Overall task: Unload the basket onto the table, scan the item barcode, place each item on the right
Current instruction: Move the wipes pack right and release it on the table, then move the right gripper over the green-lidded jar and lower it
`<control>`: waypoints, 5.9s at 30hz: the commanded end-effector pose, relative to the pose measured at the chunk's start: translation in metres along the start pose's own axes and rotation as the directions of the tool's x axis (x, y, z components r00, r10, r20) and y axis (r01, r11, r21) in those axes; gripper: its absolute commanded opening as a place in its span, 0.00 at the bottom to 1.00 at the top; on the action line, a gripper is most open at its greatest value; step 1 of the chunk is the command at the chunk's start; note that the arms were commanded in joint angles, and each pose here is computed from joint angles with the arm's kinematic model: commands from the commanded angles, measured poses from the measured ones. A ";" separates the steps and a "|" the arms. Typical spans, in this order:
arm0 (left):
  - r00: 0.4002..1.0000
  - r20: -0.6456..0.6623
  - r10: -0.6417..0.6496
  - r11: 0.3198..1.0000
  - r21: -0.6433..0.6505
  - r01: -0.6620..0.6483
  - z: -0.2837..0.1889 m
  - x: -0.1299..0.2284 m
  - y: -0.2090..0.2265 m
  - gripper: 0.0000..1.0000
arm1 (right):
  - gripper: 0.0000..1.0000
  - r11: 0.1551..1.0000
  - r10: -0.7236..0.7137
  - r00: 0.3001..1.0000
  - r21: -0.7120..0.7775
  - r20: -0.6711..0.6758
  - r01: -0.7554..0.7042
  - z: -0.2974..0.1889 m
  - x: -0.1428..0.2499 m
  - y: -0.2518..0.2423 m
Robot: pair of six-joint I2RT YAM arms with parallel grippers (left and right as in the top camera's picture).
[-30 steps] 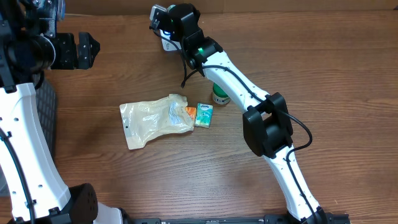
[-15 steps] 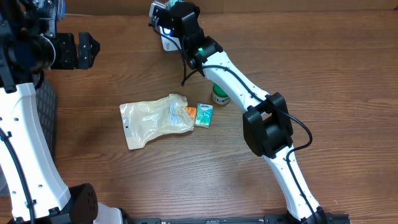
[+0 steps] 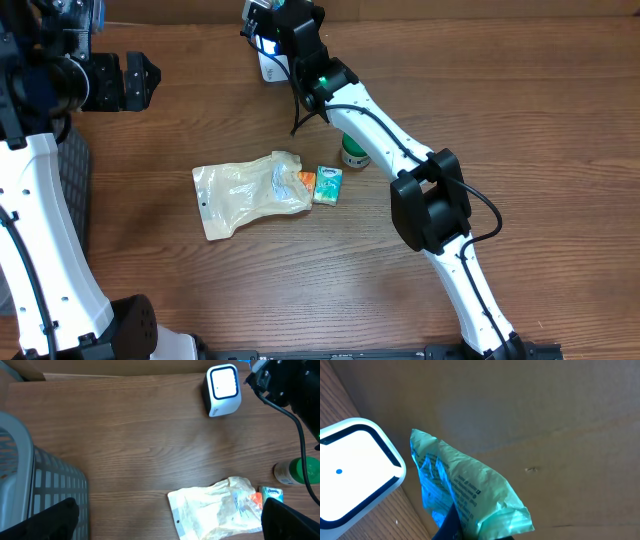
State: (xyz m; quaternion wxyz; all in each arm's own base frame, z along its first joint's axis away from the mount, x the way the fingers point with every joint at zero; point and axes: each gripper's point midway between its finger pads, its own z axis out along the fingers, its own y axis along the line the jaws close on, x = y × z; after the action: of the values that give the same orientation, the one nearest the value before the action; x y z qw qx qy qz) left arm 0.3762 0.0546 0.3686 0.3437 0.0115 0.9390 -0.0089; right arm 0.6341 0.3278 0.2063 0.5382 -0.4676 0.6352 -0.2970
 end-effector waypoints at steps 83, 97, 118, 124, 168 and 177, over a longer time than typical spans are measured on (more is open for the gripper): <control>1.000 0.009 0.013 1.000 0.008 -0.013 -0.003 -0.001 -0.001 1.00 | 1.00 0.071 0.546 -0.008 0.056 -0.838 -0.996 -0.251 0.289 -0.049; 1.000 0.009 0.013 1.000 0.008 -0.013 -0.003 -0.001 -0.001 0.99 | 1.00 0.372 0.388 0.599 -0.475 -0.701 -0.797 -0.201 0.145 0.050; 1.000 0.009 0.013 1.000 0.008 -0.013 -0.003 -0.001 -0.001 1.00 | 0.90 0.409 0.208 0.629 -0.518 -0.749 -0.751 -0.189 0.166 0.126; 1.000 0.009 0.013 1.000 0.008 -0.013 -0.003 -0.001 -0.001 1.00 | 0.81 0.408 0.213 0.624 -0.512 -0.752 -0.756 -0.189 0.166 0.126; 1.000 0.009 0.013 1.000 0.008 -0.013 -0.003 -0.001 -0.001 1.00 | 1.00 0.291 0.388 0.243 -0.132 -0.889 -0.947 -0.204 0.136 0.063; 1.000 0.009 0.013 1.000 0.008 -0.013 -0.003 -0.001 -0.001 1.00 | 0.93 0.317 0.323 0.283 -0.178 -0.903 -0.932 -0.207 0.148 0.085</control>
State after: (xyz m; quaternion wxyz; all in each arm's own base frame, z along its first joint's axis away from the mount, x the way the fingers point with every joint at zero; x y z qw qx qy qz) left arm 0.3763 0.0546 0.3687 0.3439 0.0116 0.9389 -0.0090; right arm 0.4186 0.1992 0.1309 0.0884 -0.1083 0.9862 0.0891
